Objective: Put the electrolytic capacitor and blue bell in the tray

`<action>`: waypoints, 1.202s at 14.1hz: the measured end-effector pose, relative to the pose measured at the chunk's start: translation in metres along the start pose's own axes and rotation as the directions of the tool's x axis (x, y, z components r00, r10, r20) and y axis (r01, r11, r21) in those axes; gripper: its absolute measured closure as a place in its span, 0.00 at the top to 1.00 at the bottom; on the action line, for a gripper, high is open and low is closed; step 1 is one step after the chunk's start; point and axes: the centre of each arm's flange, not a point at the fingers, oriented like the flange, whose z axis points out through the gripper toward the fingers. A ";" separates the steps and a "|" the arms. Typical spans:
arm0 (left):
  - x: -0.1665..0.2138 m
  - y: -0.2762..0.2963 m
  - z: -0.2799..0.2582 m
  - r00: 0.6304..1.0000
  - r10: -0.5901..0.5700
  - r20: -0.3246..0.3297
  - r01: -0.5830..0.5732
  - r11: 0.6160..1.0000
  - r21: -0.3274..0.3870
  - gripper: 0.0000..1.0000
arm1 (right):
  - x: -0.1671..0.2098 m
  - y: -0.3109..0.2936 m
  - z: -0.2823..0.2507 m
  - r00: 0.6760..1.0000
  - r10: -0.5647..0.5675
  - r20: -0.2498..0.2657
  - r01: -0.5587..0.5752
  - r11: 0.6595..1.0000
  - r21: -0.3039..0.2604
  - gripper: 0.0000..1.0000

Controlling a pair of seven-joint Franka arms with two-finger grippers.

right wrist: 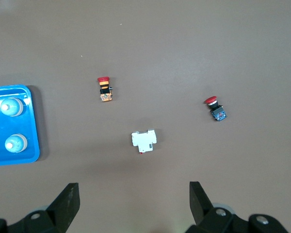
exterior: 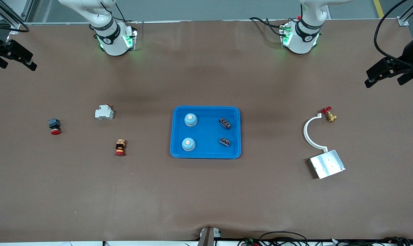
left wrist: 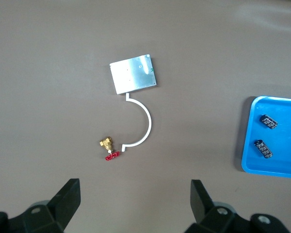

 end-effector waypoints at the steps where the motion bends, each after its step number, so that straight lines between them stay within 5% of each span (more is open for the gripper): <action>1: 0.000 0.000 0.000 1.000 0.000 0.000 0.000 1.000 0.000 1.00 | 0.000 0.000 0.000 1.000 0.000 0.003 0.000 1.000 -0.001 1.00; 7: 0.000 -0.003 0.000 1.000 0.000 0.000 0.000 1.000 0.030 1.00 | 0.000 -0.005 0.001 1.000 -0.020 0.000 0.020 0.998 -0.051 1.00; 17: 0.000 -0.003 0.000 1.000 0.000 -0.001 0.000 0.999 0.033 1.00 | 0.004 -0.010 -0.003 0.999 -0.026 -0.038 0.025 0.999 -0.028 1.00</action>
